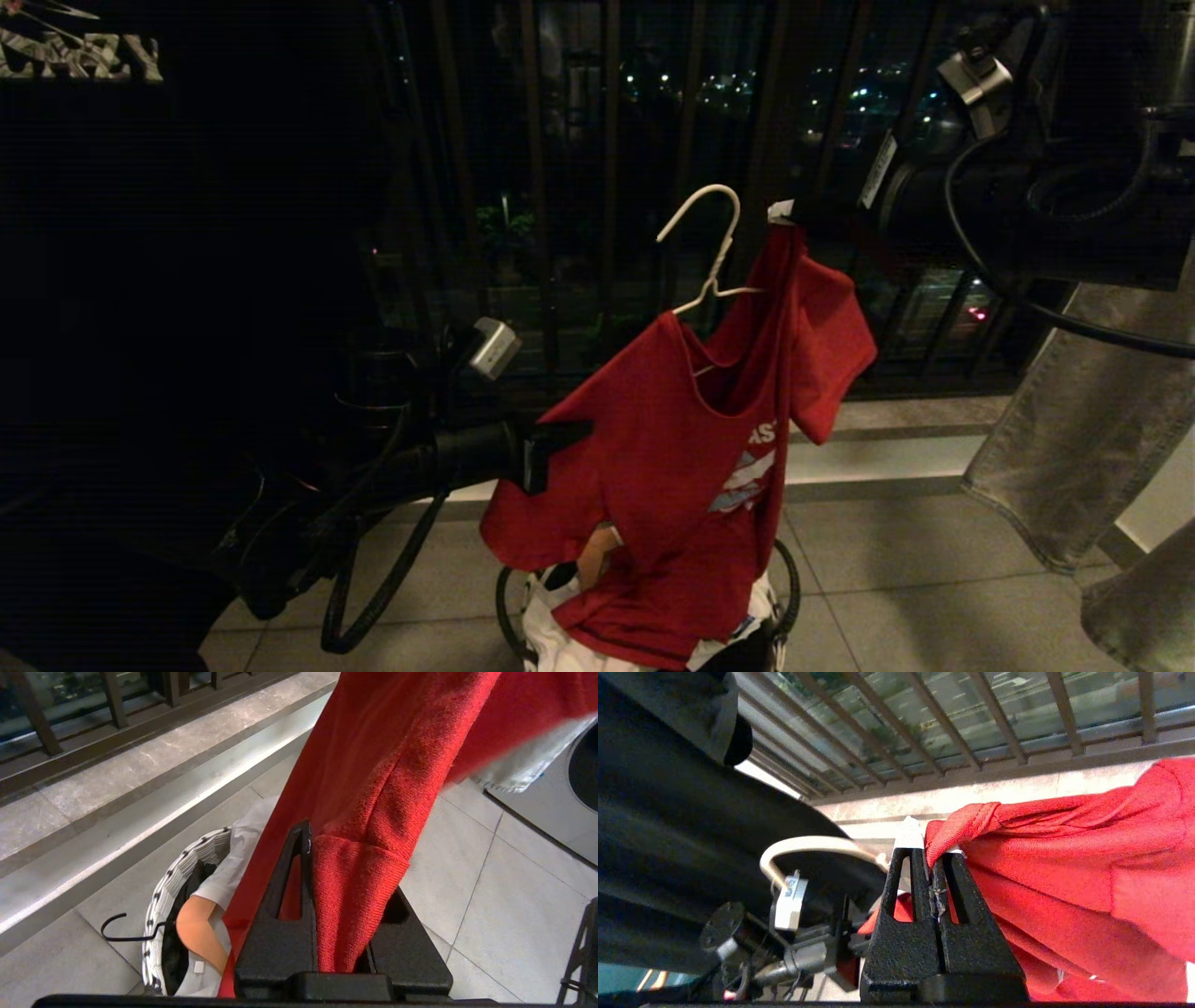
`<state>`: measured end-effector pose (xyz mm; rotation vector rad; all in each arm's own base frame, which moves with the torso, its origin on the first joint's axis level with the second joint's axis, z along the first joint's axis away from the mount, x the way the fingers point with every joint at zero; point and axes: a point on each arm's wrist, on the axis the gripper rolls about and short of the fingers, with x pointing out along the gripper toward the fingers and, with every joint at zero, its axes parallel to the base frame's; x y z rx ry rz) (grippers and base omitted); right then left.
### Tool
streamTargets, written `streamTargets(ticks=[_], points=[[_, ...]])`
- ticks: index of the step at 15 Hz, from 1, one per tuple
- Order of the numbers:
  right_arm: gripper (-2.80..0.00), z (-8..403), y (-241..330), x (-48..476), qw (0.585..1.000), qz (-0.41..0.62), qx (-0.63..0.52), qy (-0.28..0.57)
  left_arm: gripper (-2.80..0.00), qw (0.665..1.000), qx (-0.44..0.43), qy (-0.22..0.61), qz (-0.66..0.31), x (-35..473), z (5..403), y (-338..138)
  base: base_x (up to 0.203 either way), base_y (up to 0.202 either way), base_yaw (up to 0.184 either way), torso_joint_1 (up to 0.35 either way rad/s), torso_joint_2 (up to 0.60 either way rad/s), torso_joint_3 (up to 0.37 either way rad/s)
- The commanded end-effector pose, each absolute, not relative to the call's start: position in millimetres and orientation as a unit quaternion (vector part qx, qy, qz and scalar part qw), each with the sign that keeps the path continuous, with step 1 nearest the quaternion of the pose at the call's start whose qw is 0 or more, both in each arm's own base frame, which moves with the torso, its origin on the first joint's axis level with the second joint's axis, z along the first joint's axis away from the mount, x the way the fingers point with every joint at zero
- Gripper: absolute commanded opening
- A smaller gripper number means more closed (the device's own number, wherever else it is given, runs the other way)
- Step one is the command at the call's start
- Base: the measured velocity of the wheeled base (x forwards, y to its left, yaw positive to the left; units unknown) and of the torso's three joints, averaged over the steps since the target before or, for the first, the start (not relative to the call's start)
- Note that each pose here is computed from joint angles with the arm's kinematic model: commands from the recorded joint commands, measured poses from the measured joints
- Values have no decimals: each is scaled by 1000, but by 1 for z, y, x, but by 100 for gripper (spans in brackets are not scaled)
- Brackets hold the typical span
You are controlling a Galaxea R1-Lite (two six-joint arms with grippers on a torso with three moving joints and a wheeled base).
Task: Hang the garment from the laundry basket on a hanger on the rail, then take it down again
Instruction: Hang the clothes on the clothes rack
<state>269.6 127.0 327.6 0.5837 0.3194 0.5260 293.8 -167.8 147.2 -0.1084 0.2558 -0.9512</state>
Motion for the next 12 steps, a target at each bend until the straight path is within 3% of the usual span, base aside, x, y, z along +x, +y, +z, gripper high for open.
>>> streamTargets(ticks=[1, 12], points=[[-280, 325, 131, 269, 909, 261, 283, 161, -280, 879, -53, 119, -458, 293, 148, -168, 0, 0, 0, 0, 0, 0], [-280, 311, 143, 274, 907, 264, 273, 182, -280, 880, -82, 91, -459, 300, 146, -172, 0, 0, 0, 0, 0, 0]])
